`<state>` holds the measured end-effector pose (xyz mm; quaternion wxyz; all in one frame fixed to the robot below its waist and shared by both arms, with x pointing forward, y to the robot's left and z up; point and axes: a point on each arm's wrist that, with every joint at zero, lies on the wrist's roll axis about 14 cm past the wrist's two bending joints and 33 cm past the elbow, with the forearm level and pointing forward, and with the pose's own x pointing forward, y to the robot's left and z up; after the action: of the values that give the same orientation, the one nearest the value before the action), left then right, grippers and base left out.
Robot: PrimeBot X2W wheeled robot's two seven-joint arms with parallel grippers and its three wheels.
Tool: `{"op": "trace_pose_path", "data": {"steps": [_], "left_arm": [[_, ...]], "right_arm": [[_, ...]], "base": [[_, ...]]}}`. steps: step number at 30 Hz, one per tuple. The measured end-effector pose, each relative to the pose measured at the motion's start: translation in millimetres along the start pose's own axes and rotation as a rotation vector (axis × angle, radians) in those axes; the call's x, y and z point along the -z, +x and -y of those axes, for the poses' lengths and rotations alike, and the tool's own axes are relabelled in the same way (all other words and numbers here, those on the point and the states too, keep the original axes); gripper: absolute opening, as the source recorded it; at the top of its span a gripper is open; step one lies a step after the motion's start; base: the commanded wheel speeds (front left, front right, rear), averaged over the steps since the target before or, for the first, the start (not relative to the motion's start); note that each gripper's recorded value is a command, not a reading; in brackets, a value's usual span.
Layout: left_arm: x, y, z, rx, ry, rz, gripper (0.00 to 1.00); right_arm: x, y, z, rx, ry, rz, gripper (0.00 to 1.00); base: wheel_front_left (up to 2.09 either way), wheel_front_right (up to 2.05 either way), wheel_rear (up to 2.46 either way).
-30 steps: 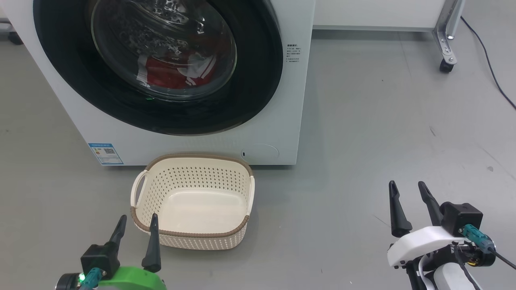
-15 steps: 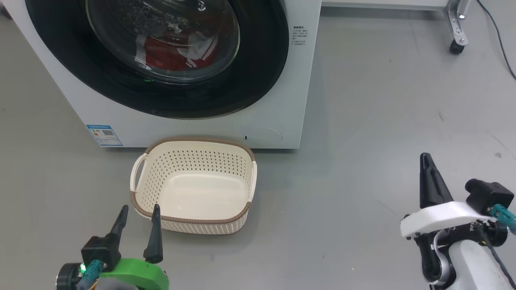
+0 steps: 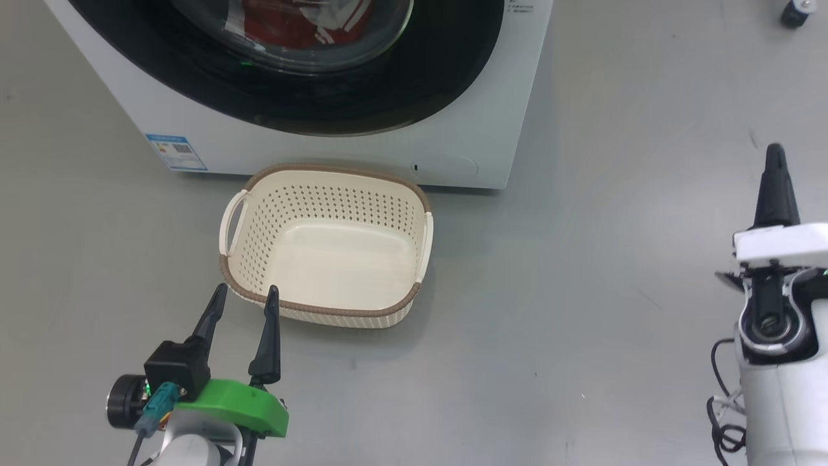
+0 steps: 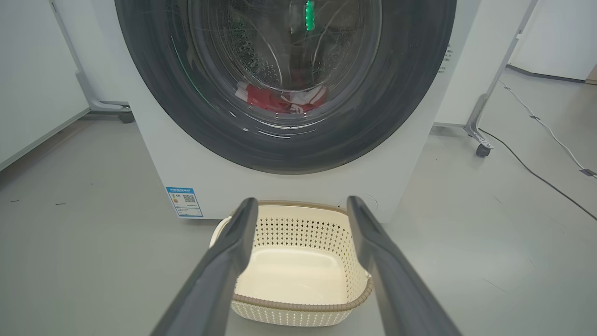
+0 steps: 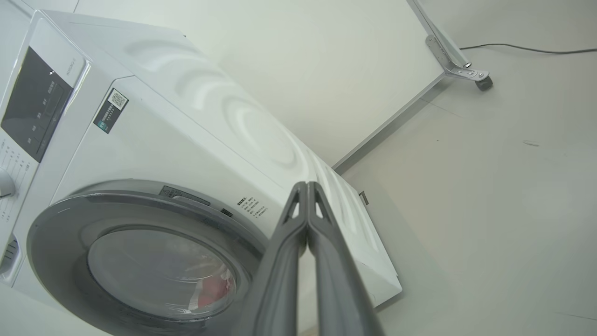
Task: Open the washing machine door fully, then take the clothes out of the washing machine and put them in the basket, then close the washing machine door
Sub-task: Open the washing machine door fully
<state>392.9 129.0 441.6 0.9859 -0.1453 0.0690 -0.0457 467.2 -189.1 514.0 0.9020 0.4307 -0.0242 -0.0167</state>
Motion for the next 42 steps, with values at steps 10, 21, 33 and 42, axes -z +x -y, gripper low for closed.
{"op": "trace_pose_path", "data": {"steps": [10, 21, 33, 42], "left_arm": [[3, 13, -11, -0.029, -0.022, -0.007, 1.00], [15, 27, -23, -0.056, -0.041, -0.037, 1.00], [33, 42, -32, -0.078, -0.073, -0.081, 1.00], [39, 43, -45, -0.128, -0.079, -0.098, 1.00]], "right_arm": [[-6, 71, -34, -0.092, 0.129, -0.046, 0.00], [24, 131, -65, -0.184, 0.163, -0.186, 0.00], [75, 180, -94, -0.246, 0.267, -0.359, 0.00], [122, 197, -98, -0.219, 0.362, -0.499, 0.00]], "base": [[0.00, 0.00, 0.00], [0.00, 0.00, 0.00], [0.00, 0.00, 0.00], [0.00, 0.00, 0.00]]}}
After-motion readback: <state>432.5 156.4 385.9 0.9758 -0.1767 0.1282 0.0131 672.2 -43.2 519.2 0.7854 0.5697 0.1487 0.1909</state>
